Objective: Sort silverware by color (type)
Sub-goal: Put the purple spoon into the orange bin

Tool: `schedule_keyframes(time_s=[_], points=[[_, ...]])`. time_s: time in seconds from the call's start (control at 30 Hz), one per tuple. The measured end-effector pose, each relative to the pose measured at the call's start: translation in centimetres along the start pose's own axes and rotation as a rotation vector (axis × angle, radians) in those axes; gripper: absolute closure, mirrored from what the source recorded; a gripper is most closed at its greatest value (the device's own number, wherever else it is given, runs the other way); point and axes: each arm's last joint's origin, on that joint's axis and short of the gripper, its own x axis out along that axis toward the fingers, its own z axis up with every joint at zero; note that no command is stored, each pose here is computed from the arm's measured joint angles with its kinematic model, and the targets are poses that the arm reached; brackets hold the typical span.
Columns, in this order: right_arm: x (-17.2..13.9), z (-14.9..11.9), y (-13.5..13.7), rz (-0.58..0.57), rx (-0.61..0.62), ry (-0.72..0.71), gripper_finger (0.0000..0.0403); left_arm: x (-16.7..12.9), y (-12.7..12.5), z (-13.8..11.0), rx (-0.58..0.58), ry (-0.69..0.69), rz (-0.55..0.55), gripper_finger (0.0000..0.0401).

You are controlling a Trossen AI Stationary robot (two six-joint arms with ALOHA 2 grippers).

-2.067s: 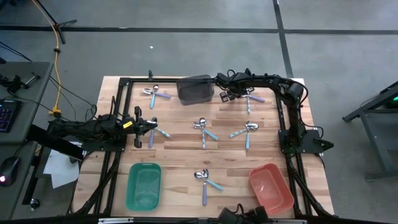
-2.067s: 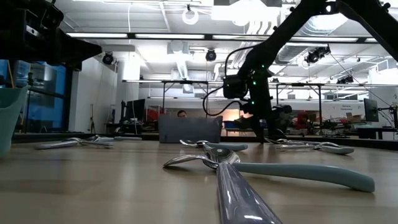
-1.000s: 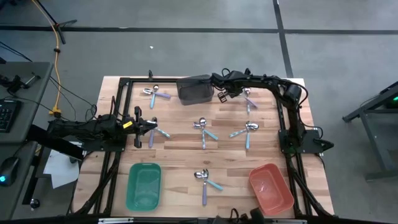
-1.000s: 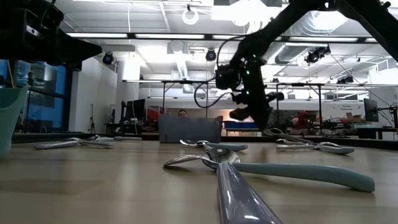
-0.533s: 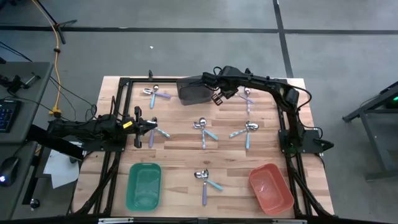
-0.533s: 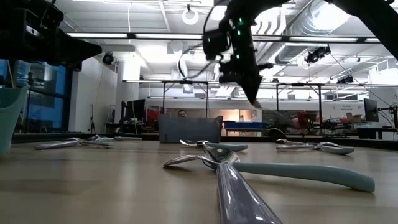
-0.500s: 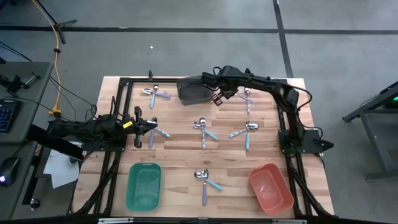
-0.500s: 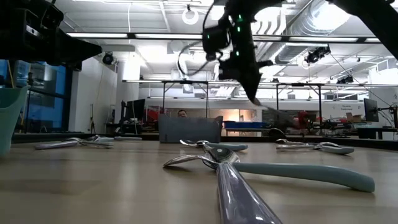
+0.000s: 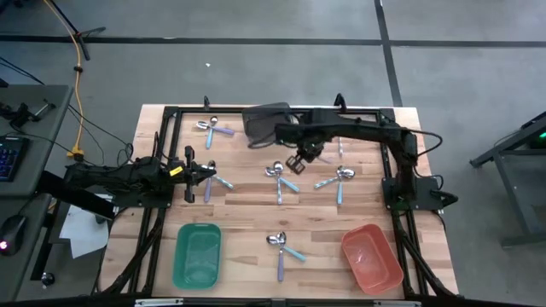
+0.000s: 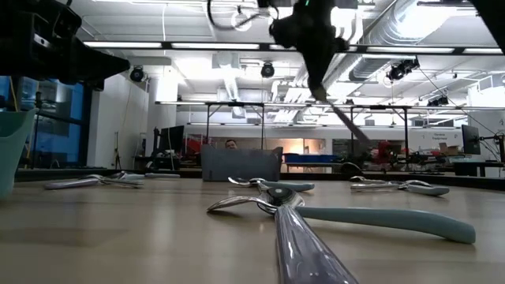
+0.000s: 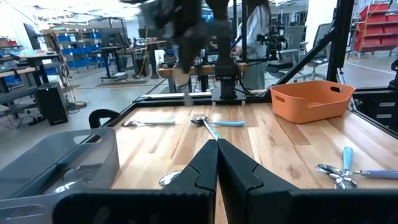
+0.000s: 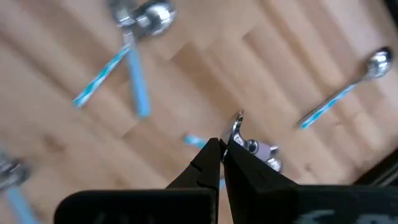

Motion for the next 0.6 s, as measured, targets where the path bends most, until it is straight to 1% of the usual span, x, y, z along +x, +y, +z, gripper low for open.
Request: schedule_keyframes(time_s=[0.13,0.3,0.4,0.6], points=[[-1.3,-2.5,1.4,0.076,0.003,0.024,0.0403,0.0,0.0,0.0,-0.003,0.005,0.000,0.0398],[-2.7,-6.2,2.7,0.172,0.034,0.092,0.0403,0.0,0.0,0.0,-0.003,0.004,0.000,0.0398],[-3.6,-8.7,3.1,0.225,0.086,0.148,0.0403,0.0,0.0,0.0,-0.004,0.004,0.000,0.0398],[-6.4,-14.7,3.6,0.309,0.196,0.241,0.0403,0.0,0.0,0.0,-0.029,0.004,0.000,0.0398]])
